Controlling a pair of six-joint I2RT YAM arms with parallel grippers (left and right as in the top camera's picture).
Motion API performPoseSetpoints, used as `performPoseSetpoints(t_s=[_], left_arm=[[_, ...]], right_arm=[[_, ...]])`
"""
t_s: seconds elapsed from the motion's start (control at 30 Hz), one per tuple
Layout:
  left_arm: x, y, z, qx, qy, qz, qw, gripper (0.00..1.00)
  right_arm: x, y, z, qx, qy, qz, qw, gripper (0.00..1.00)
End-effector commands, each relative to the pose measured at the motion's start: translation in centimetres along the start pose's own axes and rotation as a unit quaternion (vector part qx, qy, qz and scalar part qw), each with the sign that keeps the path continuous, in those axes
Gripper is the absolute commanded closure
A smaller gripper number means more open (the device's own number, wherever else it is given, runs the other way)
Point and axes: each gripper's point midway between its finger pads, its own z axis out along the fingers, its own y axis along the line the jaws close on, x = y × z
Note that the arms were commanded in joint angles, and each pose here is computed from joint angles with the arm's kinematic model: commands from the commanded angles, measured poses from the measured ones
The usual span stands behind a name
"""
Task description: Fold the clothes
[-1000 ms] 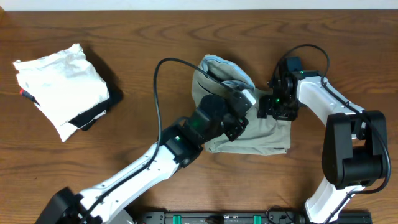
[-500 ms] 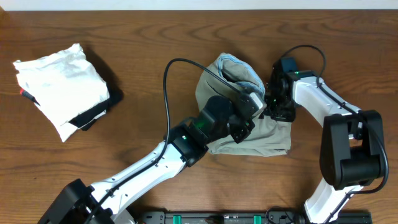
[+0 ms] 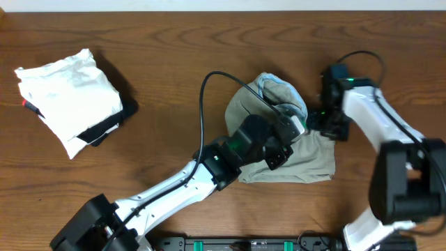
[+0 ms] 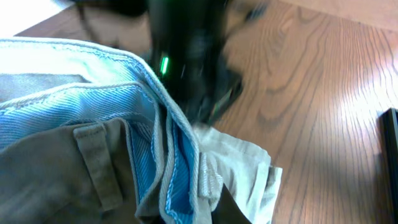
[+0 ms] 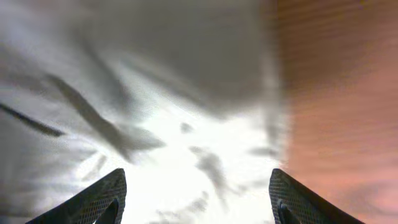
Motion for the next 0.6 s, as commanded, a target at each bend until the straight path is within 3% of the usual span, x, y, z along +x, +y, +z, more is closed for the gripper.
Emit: performPoseSetpoints(t_s=[0.0, 0.23, 0.57], left_arm=[[-0.7, -0.5, 0.0, 0.010, -0.009, 0.014, 1.000, 0.93], [-0.7, -1.4, 0.2, 0.034, -0.012, 0.019, 0.999, 0.94], [0.2, -2.5, 2.3, 0.050, -0.014, 0.033, 0.998, 0.94]], right_arm=[[-1.8, -3.0, -3.7, 0.012, -0.063, 0.053, 0.997, 0.28], [-1.5, -7.2, -4.9, 0.017, -0.062, 0.107, 0.992, 0.30], [-1.4, -7.5, -4.9, 0.019, -0.058, 0.107, 0.992, 0.29]])
